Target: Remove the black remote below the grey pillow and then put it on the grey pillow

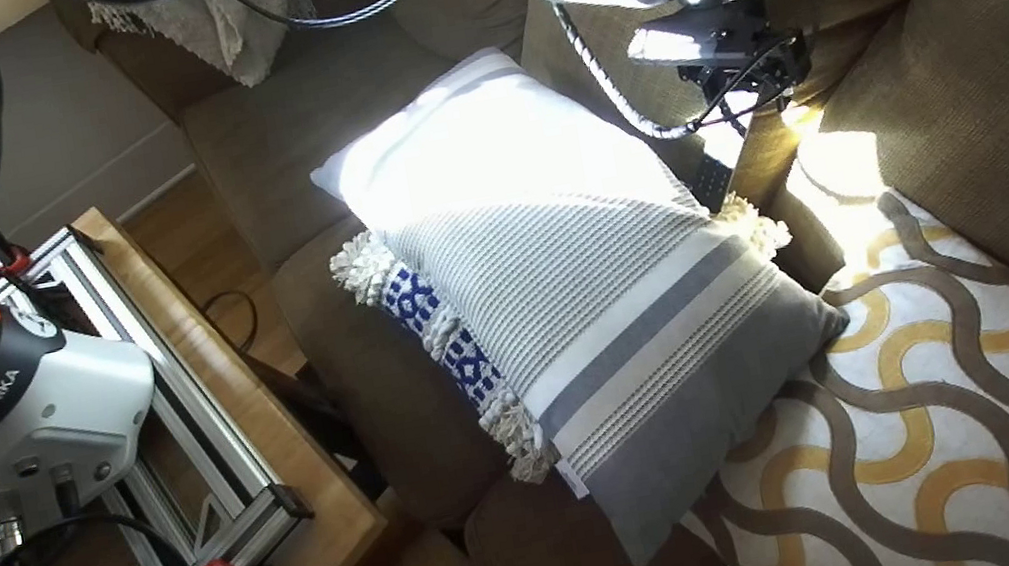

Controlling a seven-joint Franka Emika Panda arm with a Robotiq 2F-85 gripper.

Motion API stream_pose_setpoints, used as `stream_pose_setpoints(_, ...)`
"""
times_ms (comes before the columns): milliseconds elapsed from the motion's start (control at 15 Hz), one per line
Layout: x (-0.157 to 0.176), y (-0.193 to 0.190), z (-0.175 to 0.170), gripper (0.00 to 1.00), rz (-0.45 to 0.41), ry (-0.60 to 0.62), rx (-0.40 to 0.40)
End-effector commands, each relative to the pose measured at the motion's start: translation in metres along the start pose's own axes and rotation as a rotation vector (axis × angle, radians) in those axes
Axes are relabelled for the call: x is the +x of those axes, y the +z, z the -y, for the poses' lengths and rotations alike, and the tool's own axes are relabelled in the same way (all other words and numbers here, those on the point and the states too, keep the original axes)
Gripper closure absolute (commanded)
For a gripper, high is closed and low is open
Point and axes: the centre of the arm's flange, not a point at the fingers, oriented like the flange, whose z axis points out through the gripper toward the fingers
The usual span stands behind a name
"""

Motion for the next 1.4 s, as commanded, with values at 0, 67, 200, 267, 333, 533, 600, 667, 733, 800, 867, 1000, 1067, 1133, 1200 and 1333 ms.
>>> stream_pose_setpoints(0, -0.012, 0.015, 0.006, 0.02, -0.063, -0.023, 0.054)
stream_pose_setpoints(67, -0.013, 0.017, 0.007, 0.26, -0.072, -0.032, 0.06)
stream_pose_setpoints(200, -0.015, 0.019, 0.007, 0.3, -0.086, -0.046, 0.074)
stream_pose_setpoints(267, -0.016, 0.019, 0.007, 0.38, -0.089, -0.051, 0.081)
stream_pose_setpoints(333, -0.016, 0.018, 0.008, 0.45, -0.092, -0.057, 0.093)
stream_pose_setpoints(533, -0.015, 0.017, 0.012, 0.69, -0.091, -0.07, 0.132)
stream_pose_setpoints(600, -0.015, 0.015, 0.013, 0.76, -0.091, -0.072, 0.136)
stream_pose_setpoints(667, -0.015, 0.011, 0.012, 0.76, -0.086, -0.07, 0.129)
stream_pose_setpoints(733, -0.016, 0.003, 0.011, 0.77, -0.083, -0.068, 0.125)
stream_pose_setpoints(800, -0.017, -0.003, 0.01, 0.77, -0.082, -0.063, 0.117)
stream_pose_setpoints(867, -0.018, -0.01, 0.009, 0.77, -0.077, -0.059, 0.113)
stream_pose_setpoints(1000, -0.02, -0.029, 0.009, 0.77, -0.057, -0.05, 0.103)
stream_pose_setpoints(1067, -0.019, -0.036, 0.007, 0.77, -0.049, -0.047, 0.092)
stream_pose_setpoints(1133, -0.019, -0.051, 0.007, 0.77, -0.052, -0.043, 0.072)
stream_pose_setpoints(1200, -0.017, -0.062, 0.007, 0.77, -0.055, -0.044, 0.064)
stream_pose_setpoints(1333, -0.012, -0.088, 0.008, 0.77, -0.056, -0.059, 0.05)
